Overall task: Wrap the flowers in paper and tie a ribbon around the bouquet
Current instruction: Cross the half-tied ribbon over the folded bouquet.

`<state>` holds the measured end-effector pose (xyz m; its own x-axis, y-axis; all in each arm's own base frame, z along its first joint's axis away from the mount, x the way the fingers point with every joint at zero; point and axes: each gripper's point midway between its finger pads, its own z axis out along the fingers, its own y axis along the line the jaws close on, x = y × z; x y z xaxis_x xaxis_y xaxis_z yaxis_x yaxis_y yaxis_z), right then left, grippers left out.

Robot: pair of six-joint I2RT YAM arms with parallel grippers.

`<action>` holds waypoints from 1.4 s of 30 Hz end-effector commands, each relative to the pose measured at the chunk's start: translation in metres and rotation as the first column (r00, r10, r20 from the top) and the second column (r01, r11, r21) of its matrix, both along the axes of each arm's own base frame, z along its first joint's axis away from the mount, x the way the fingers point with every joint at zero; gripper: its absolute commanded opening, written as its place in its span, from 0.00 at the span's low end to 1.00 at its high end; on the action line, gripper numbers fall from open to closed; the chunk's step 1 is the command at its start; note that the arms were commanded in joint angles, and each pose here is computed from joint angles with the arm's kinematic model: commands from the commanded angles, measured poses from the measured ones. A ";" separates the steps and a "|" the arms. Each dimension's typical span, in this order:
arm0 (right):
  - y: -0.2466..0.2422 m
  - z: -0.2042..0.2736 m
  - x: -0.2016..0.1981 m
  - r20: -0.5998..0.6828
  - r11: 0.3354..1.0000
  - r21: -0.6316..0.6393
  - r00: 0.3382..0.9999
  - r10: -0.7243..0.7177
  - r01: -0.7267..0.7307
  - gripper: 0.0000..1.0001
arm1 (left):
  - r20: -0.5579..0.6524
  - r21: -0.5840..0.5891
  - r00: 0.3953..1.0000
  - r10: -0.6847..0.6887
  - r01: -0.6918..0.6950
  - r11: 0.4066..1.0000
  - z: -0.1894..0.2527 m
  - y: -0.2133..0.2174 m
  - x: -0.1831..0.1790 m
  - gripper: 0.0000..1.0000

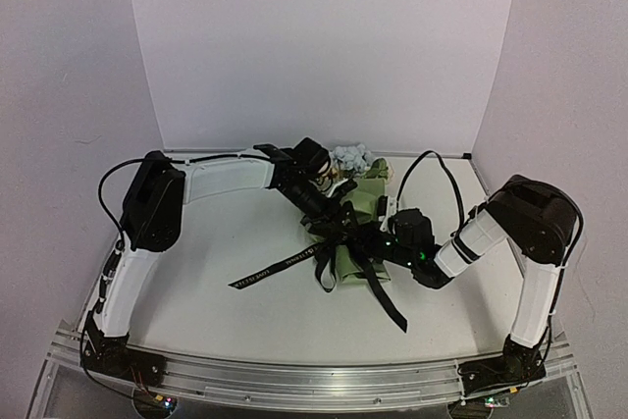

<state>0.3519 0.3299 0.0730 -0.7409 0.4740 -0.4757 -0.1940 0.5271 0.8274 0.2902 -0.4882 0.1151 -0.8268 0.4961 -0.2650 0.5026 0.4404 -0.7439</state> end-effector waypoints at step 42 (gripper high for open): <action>0.020 0.027 0.014 0.050 0.996 0.081 0.998 0.039 -0.043 0.00 | 0.416 0.222 0.876 0.243 -0.357 0.907 -0.001 0.060 0.063 0.32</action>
